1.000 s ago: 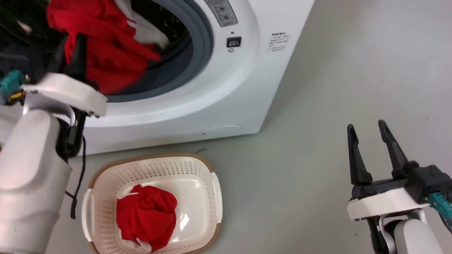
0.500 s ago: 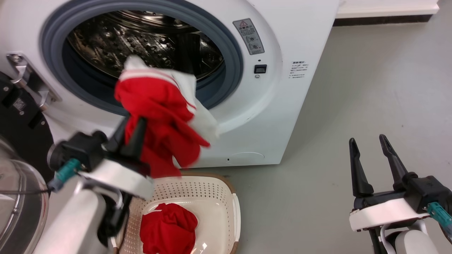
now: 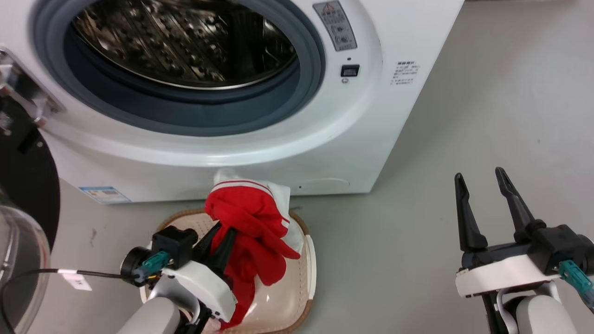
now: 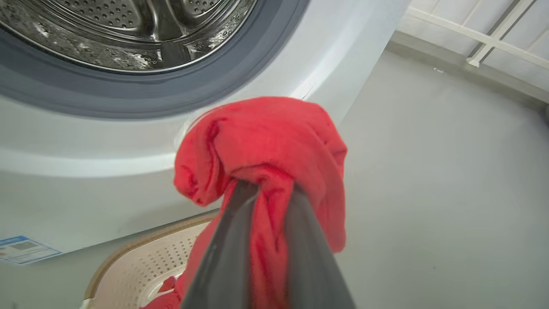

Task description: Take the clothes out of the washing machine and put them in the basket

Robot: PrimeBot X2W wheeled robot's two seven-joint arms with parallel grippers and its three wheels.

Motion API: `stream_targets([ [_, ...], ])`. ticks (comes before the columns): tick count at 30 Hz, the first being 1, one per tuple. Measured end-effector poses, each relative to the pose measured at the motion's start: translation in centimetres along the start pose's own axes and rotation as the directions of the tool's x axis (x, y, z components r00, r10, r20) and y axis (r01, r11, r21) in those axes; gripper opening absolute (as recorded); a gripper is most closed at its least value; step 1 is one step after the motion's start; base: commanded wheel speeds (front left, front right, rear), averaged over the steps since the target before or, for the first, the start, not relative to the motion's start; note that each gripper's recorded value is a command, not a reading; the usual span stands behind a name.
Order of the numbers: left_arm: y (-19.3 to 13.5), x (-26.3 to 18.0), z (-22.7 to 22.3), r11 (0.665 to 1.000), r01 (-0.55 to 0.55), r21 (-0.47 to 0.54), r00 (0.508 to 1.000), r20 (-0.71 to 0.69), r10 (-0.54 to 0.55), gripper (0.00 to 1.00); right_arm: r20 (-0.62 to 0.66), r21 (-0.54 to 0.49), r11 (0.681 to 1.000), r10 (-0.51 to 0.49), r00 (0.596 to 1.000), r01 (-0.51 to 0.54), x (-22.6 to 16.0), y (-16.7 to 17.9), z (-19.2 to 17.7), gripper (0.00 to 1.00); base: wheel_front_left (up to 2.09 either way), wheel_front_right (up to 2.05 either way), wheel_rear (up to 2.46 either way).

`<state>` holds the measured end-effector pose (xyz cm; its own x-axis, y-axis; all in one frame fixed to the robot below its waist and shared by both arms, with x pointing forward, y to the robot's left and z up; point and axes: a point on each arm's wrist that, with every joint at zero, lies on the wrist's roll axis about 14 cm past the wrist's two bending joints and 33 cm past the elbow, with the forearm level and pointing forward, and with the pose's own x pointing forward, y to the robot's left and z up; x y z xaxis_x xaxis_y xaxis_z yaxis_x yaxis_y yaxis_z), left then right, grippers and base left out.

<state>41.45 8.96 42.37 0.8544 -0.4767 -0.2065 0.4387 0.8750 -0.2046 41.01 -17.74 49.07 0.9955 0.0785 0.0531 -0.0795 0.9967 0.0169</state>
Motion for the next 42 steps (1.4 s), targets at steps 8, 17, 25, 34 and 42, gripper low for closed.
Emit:
stream_targets([
  [8,1.6,2.9,-8.2,0.999,-0.025,-0.047,0.976,-0.217,0.014,0.00,-0.057,-0.001,1.000,-0.018,0.998,0.018,1.7,-0.9,-2.6,1.00,0.00,0.00,0.00],
  [17,2.6,5.7,-16.8,0.996,-0.036,-0.076,0.904,-0.427,0.000,0.00,-0.145,-0.006,0.998,-0.059,0.988,0.058,2.7,-2.6,-6.6,1.00,0.00,0.00,0.00],
  [25,4.9,6.8,-24.4,0.999,-0.031,-0.044,0.806,-0.591,0.000,0.00,-0.231,-0.018,0.995,-0.097,0.968,0.096,3.1,-4.2,-10.7,1.00,0.00,0.00,0.00],
  [34,6.2,7.5,-29.9,0.998,-0.048,-0.042,0.732,-0.681,0.007,0.00,-0.314,-0.042,0.990,-0.138,0.939,0.131,2.3,-5.8,-14.2,1.00,0.00,0.00,0.00],
  [42,6.5,7.3,-33.0,0.997,-0.067,-0.047,0.683,-0.730,0.011,0.00,-0.351,-0.061,0.989,-0.147,0.925,0.134,2.4,-6.3,-16.1,1.00,0.00,0.00,0.00],
])
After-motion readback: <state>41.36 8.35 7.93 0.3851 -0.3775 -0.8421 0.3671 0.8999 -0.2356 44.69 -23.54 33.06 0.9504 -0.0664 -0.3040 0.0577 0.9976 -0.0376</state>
